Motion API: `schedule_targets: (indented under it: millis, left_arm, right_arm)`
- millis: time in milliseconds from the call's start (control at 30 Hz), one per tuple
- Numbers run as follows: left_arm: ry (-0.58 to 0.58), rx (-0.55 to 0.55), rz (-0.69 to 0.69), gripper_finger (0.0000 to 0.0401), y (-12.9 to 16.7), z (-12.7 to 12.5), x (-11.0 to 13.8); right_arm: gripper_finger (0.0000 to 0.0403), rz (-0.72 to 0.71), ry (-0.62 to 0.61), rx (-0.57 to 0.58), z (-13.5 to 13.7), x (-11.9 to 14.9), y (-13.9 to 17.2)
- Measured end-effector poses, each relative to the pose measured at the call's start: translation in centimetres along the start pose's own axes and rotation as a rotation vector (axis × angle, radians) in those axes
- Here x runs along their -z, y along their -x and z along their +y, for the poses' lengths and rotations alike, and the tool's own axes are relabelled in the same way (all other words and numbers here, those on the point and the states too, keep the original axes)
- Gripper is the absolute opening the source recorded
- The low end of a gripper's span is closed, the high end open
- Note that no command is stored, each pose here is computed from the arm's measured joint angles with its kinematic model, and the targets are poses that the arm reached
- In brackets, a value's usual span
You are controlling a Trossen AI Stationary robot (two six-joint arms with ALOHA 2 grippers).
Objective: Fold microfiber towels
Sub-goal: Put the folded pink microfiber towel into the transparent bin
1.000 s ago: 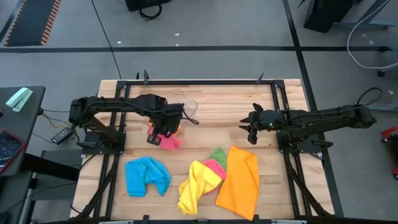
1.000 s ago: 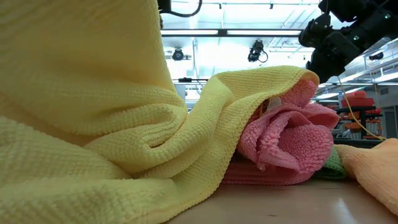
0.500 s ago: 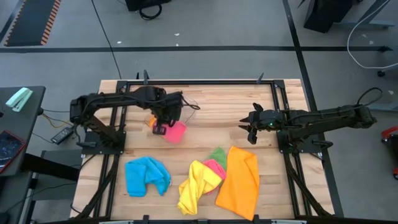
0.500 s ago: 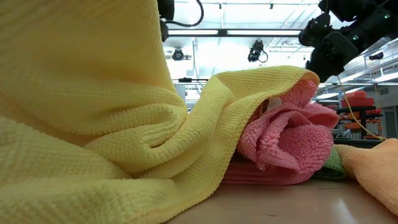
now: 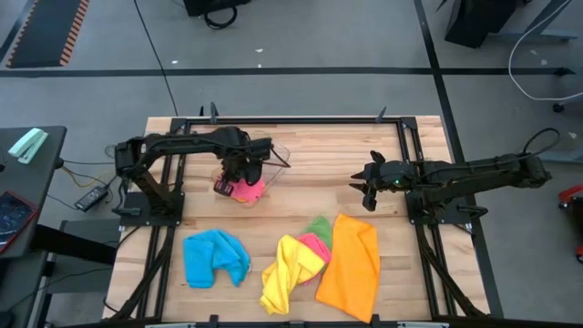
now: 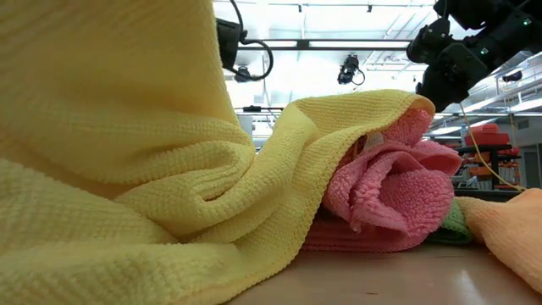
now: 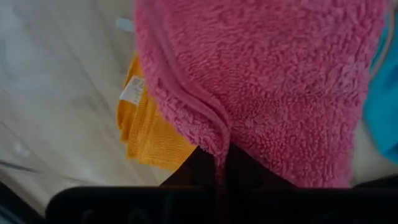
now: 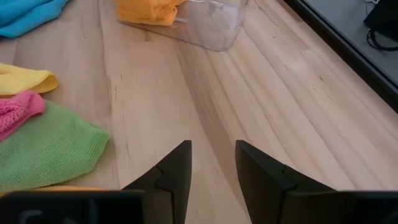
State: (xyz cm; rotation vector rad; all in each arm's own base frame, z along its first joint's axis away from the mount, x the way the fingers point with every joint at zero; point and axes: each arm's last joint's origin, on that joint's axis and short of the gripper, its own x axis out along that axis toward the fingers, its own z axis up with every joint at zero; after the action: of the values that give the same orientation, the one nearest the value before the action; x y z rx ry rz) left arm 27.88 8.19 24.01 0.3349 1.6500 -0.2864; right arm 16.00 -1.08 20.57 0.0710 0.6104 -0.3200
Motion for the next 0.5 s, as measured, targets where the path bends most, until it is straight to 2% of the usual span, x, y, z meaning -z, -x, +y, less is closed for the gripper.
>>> schedule_targets:
  millis: [333,500]
  left_arm:
    - [-0.242,-0.216,0.174,0.0015,-0.2,-0.6,-1.1]
    - [-0.312,-0.18,0.174,0.0015,-0.9,-0.7,-1.7]
  right_arm:
    - [0.0131,0.021,0.003,0.003,0.1,0.1,-0.6]
    - [0.0131,0.049,0.013,0.007,0.2,0.3,-1.0]
